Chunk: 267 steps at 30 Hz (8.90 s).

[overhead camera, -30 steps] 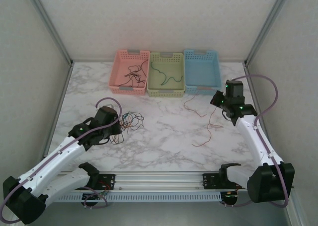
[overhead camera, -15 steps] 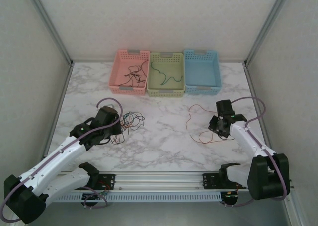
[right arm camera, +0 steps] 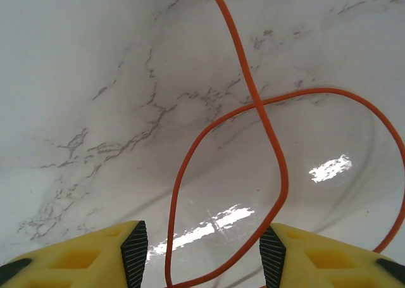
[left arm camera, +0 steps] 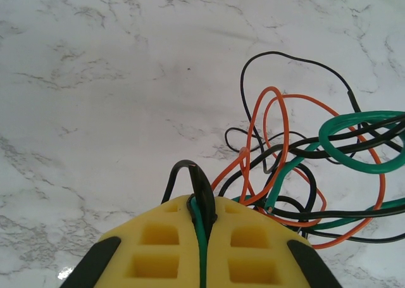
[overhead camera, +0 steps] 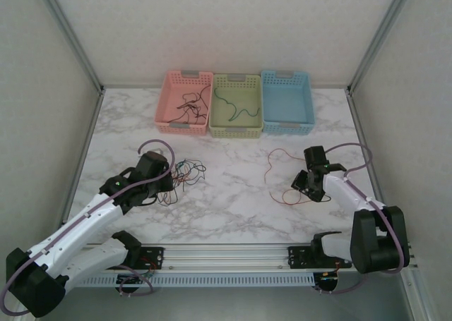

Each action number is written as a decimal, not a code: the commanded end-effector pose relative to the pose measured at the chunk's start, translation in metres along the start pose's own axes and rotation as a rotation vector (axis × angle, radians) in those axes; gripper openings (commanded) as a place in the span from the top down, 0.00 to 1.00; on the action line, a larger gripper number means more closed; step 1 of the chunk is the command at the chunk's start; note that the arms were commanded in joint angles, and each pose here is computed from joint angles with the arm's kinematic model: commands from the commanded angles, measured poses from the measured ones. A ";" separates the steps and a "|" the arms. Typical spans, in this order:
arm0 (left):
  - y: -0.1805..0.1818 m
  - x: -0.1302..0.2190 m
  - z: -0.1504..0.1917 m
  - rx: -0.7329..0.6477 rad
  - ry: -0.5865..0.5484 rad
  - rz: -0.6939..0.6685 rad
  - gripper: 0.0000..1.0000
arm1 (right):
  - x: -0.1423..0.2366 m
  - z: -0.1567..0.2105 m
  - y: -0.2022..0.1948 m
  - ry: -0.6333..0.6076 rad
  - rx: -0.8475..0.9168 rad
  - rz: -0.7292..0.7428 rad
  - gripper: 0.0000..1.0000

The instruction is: Untangle the cables

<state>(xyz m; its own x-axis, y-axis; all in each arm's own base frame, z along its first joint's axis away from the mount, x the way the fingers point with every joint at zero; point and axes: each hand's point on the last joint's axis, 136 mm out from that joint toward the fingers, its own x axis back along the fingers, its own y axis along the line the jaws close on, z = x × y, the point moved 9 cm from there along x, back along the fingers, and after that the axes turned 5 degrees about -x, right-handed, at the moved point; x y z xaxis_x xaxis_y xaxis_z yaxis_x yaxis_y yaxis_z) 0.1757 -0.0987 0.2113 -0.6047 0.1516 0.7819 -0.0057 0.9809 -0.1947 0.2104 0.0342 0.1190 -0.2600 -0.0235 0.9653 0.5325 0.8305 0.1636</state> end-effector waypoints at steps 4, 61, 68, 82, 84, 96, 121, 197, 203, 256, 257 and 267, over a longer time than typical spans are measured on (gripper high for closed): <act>0.002 -0.002 0.002 -0.001 -0.002 0.005 1.00 | -0.008 -0.004 0.009 0.022 -0.024 -0.012 0.47; 0.004 -0.001 0.003 -0.004 0.001 -0.003 1.00 | 0.097 -0.271 0.217 -0.571 0.022 -0.227 1.00; 0.003 -0.002 0.004 -0.006 0.006 -0.005 1.00 | 0.018 -0.269 0.234 -0.379 0.087 -0.233 0.98; 0.002 -0.002 0.003 -0.002 0.003 0.010 1.00 | 0.029 -0.243 0.236 -0.316 0.150 -0.229 0.49; 0.001 -0.002 0.003 0.000 -0.001 0.022 1.00 | 0.061 -0.231 0.237 -0.382 0.177 -0.276 0.49; -0.005 -0.001 0.003 0.011 -0.010 0.110 1.00 | 0.129 -0.055 0.204 -0.346 0.442 -0.764 0.52; -0.009 0.008 -0.002 0.006 -0.014 0.149 1.00 | 0.106 0.124 0.234 0.148 1.074 -1.105 0.45; -0.004 0.009 0.004 0.081 -0.032 0.132 1.00 | 0.115 0.017 0.190 -0.131 0.768 -0.905 1.00; 0.021 0.058 -0.008 0.139 -0.183 0.026 1.00 | 0.081 -0.025 0.151 -0.208 0.556 -0.655 1.00; -0.093 0.079 -0.101 -0.079 -0.084 0.514 1.00 | 0.028 0.000 0.081 -0.048 0.341 -0.445 0.81; -0.091 0.074 -0.097 -0.077 -0.075 0.511 1.00 | 0.029 -0.001 0.080 -0.048 0.346 -0.439 0.74; -0.080 0.059 -0.069 -0.105 0.004 0.503 1.00 | 0.100 0.008 0.115 -0.323 0.517 -0.718 0.41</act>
<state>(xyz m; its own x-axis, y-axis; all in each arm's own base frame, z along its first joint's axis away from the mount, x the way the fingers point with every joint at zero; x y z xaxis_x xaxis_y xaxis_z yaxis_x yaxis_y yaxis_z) 0.2023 -0.1594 0.3213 -0.5351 0.5838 0.6106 0.3357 0.8102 -0.4805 0.2381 0.1134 0.2091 -0.5923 -0.4570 0.6636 -0.1057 0.8606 0.4983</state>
